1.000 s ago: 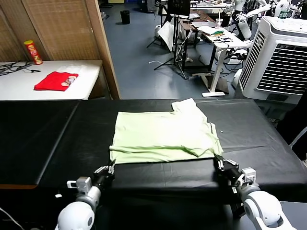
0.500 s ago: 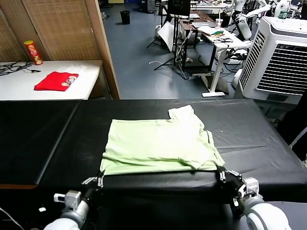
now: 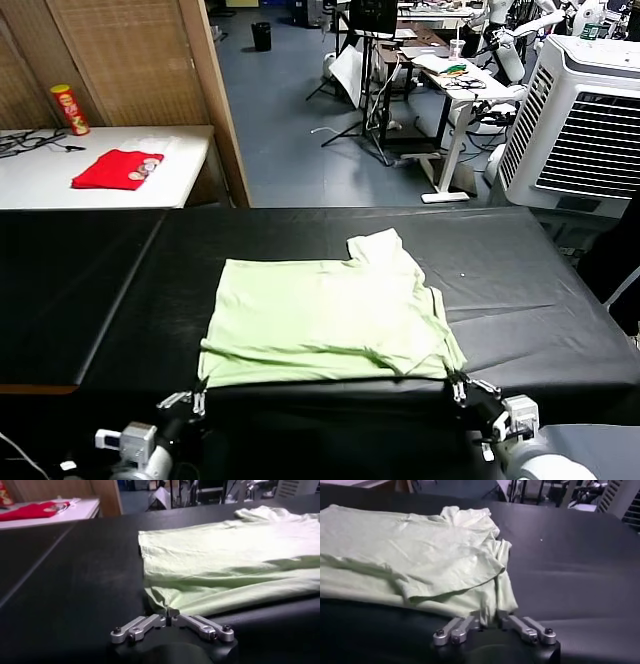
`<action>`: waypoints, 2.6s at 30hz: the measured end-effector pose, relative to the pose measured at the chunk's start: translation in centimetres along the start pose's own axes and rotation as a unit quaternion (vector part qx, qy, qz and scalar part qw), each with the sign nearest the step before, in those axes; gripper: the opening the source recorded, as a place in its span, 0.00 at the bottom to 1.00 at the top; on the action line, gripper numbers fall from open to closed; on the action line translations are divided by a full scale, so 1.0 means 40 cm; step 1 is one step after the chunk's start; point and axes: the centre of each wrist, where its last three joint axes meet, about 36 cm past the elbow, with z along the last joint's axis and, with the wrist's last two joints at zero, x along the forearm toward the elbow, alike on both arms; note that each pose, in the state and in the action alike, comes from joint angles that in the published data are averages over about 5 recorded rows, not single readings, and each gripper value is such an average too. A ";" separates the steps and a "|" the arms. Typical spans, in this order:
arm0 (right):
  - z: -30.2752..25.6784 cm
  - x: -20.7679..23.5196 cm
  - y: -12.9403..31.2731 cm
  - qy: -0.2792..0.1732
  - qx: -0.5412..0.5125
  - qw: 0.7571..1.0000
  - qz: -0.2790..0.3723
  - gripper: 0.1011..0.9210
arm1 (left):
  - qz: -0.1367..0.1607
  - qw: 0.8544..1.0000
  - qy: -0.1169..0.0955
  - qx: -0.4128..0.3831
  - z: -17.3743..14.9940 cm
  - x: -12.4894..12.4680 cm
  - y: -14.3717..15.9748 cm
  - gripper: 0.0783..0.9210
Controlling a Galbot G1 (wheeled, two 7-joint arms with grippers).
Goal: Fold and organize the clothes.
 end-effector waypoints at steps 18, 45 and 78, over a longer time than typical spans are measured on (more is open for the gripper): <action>-0.281 -0.346 -0.118 -0.149 0.003 0.989 0.010 0.85 | 0.023 0.996 -0.078 0.045 -0.213 -0.118 0.057 0.85; -0.481 -0.879 -0.069 -0.024 -0.009 1.000 0.001 0.85 | 0.035 0.992 0.004 0.119 -0.440 -0.670 0.166 0.85; -0.429 -0.848 -0.114 -0.090 -0.071 0.993 -0.033 0.03 | 0.021 0.995 0.012 0.093 -0.385 -0.702 0.145 0.06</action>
